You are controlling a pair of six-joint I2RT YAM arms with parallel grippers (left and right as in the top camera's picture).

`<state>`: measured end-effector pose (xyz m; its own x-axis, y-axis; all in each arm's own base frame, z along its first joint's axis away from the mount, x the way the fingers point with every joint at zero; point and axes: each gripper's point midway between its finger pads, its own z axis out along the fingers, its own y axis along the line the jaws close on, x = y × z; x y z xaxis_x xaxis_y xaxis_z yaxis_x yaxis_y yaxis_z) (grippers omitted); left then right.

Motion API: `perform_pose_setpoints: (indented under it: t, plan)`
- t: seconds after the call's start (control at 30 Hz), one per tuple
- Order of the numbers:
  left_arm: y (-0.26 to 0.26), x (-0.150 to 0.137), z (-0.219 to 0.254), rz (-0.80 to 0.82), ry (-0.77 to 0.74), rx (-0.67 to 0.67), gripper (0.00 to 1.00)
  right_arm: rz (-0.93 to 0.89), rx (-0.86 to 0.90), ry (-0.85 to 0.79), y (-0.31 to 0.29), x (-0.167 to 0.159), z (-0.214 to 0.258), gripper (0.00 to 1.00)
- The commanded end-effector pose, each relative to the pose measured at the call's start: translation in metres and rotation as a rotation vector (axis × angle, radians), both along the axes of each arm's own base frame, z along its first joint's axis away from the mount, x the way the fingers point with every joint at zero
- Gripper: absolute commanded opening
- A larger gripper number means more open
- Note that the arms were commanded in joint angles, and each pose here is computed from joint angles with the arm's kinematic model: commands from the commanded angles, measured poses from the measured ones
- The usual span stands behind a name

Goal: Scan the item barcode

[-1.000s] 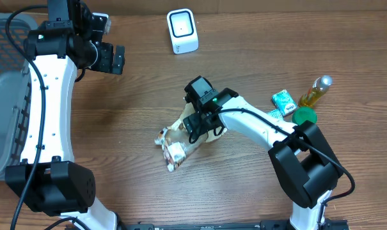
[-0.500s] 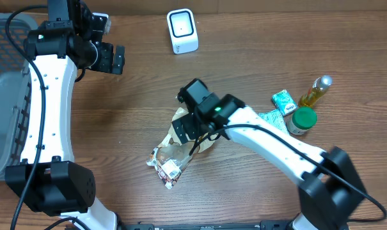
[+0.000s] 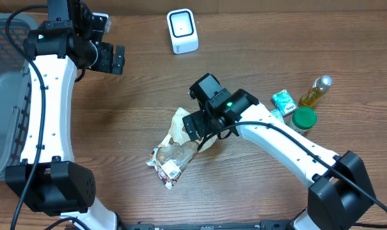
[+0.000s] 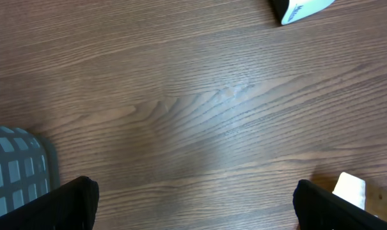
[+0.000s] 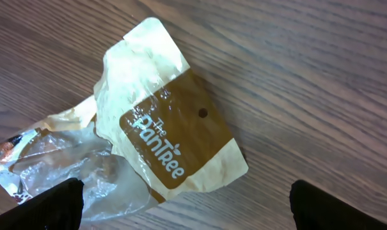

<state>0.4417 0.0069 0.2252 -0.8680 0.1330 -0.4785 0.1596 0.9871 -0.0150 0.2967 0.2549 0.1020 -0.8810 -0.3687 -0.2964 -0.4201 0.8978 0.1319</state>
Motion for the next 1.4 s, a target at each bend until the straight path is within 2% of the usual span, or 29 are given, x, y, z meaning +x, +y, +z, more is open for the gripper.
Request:
perform_pose_setpoints:
  t: [0.0, 1.27, 1.33, 1.37]
  plan:
    - [0.002, 0.002, 0.000, 0.016, 0.000, -0.004, 1.00, -0.005, 0.014, -0.007, 0.001, 0.000, 0.004, 1.00]
    - [0.002, 0.002, 0.000, 0.016, 0.000, -0.004, 1.00, 0.000, 0.047, -0.023, 0.008, 0.004, 0.007, 1.00]
    - [-0.006, 0.006, 0.003, 0.014, -0.019, -0.055, 1.00, 0.002, 0.051, -0.019, 0.009, 0.004, 0.007, 1.00]
    - [-0.016, 0.003, 0.003, 0.027, -0.003, -0.130, 1.00, 0.004, 0.054, -0.015, 0.010, 0.003, 0.007, 1.00]
